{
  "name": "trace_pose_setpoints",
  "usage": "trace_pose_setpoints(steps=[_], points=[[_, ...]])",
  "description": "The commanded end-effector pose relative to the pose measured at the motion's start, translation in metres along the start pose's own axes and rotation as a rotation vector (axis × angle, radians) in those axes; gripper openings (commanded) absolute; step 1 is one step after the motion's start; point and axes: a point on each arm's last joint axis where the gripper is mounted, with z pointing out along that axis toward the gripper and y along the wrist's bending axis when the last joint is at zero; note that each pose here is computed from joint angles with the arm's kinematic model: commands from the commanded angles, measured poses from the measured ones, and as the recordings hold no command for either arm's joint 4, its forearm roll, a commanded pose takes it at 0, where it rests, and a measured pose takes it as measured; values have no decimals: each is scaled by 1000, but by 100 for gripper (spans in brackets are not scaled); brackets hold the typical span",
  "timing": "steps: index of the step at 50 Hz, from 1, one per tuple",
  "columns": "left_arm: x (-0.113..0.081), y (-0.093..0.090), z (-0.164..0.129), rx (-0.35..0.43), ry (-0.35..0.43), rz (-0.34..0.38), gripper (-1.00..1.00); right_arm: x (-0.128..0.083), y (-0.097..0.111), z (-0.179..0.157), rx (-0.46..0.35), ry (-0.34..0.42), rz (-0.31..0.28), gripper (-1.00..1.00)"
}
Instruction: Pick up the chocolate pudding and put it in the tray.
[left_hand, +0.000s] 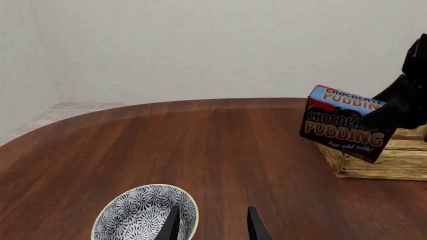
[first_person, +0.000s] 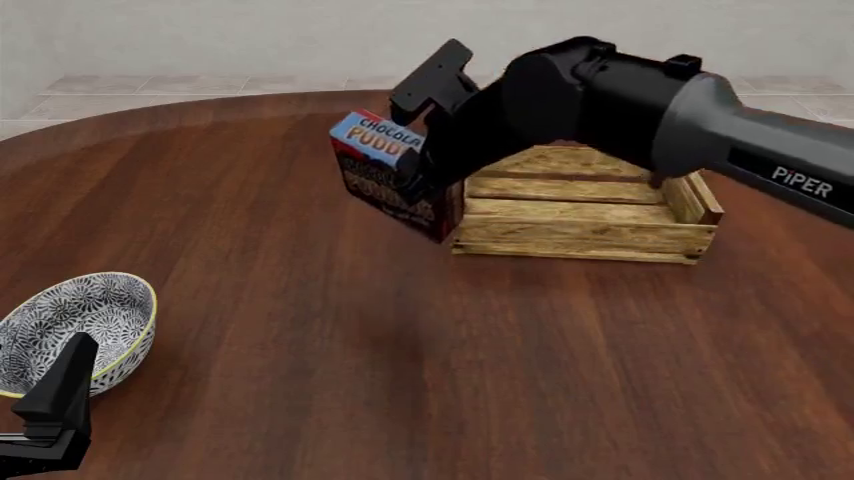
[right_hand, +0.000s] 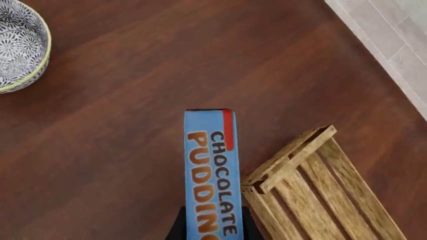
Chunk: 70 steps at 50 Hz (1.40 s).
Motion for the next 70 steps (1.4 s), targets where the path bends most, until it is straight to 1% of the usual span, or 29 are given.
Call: trace_pose_setpoints(steps=[1,7,14,15,18,23,27,33,38,40,61,70], points=[[0,0,0,0,0,0,100,-9,-21,-30,43,-25,5,-100],[0,0,0,0,0,0,100,-10,-33,-40,70,-35,12,-100],[0,0,0,0,0,0,100,-10,-41,-48,91,-47,25,-100],[0,0,0,0,0,0,100,-9,-45,-50,102,-49,29,-100],[0,0,0,0,0,0,100,-9,-50,-52,113,-52,35,-100],[0,0,0,0,0,0,100,-8,-56,-58,127,-55,40,-100],[0,0,0,0,0,0,100,-6,-62,-58,141,-52,48,-100],[0,0,0,0,0,0,100,-2,-66,-59,151,-49,61,-100],[0,0,0,0,0,0,100,0,-78,-62,177,-52,77,-100],[0,0,0,0,0,0,100,1,-76,-62,174,-51,74,-100],[0,0,0,0,0,0,100,13,-103,-65,235,-40,116,-100],[0,0,0,0,0,0,100,17,-109,-65,246,-34,130,-100]])
